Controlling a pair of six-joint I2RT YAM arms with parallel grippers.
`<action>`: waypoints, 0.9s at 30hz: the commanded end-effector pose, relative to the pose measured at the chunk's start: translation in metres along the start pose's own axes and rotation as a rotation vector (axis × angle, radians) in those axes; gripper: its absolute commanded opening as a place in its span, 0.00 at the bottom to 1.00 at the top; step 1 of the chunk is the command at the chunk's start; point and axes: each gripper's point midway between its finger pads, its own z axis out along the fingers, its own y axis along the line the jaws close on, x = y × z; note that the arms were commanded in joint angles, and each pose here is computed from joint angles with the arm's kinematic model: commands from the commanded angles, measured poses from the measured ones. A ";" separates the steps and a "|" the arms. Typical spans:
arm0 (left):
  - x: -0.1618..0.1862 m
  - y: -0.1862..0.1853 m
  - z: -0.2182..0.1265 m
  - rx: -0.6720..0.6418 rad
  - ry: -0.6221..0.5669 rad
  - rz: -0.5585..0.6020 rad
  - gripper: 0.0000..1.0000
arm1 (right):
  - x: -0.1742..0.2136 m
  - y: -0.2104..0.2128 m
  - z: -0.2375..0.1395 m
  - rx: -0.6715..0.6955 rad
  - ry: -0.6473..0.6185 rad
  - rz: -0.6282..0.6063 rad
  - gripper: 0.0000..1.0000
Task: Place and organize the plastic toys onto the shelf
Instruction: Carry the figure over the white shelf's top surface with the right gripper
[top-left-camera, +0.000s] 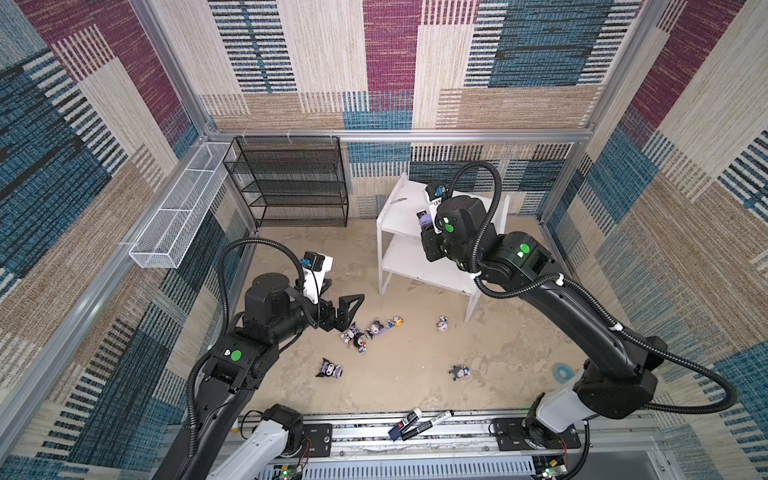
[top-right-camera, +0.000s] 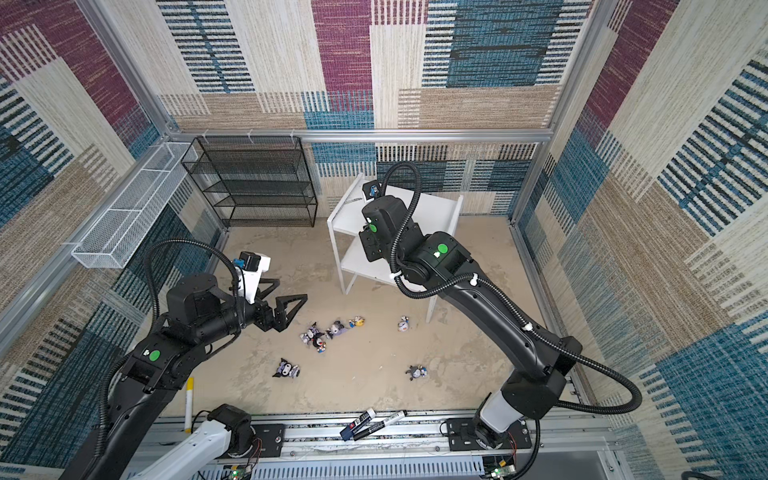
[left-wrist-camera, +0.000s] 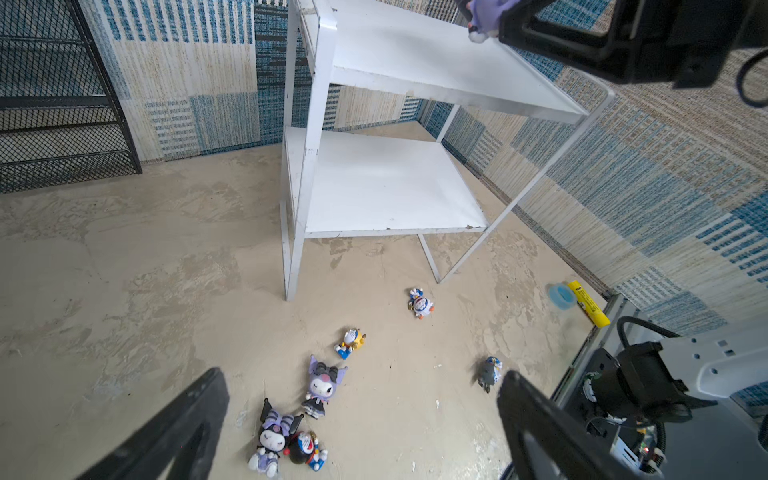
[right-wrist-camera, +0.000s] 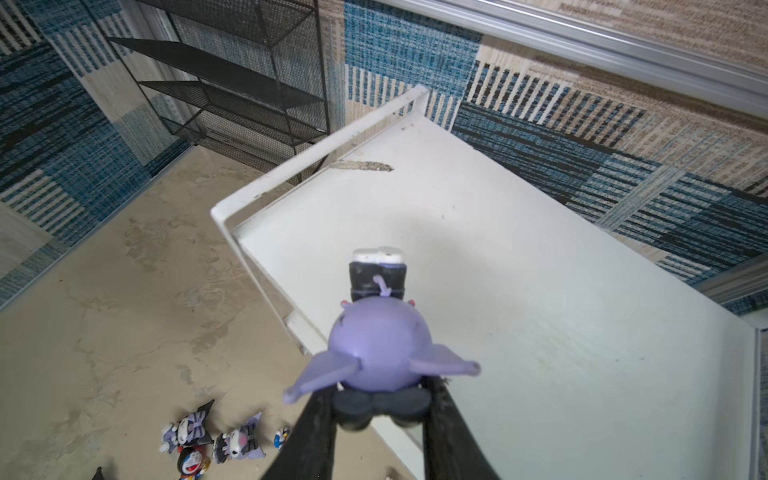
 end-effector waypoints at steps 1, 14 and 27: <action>-0.006 0.001 -0.003 -0.014 -0.043 0.037 1.00 | -0.006 0.003 0.009 -0.013 -0.020 -0.001 0.22; -0.001 0.004 -0.005 -0.030 -0.051 0.041 1.00 | -0.003 0.002 0.035 -0.011 0.015 -0.007 0.30; -0.003 0.007 -0.006 -0.051 -0.056 0.045 1.00 | -0.006 0.003 0.035 -0.046 0.013 -0.011 0.44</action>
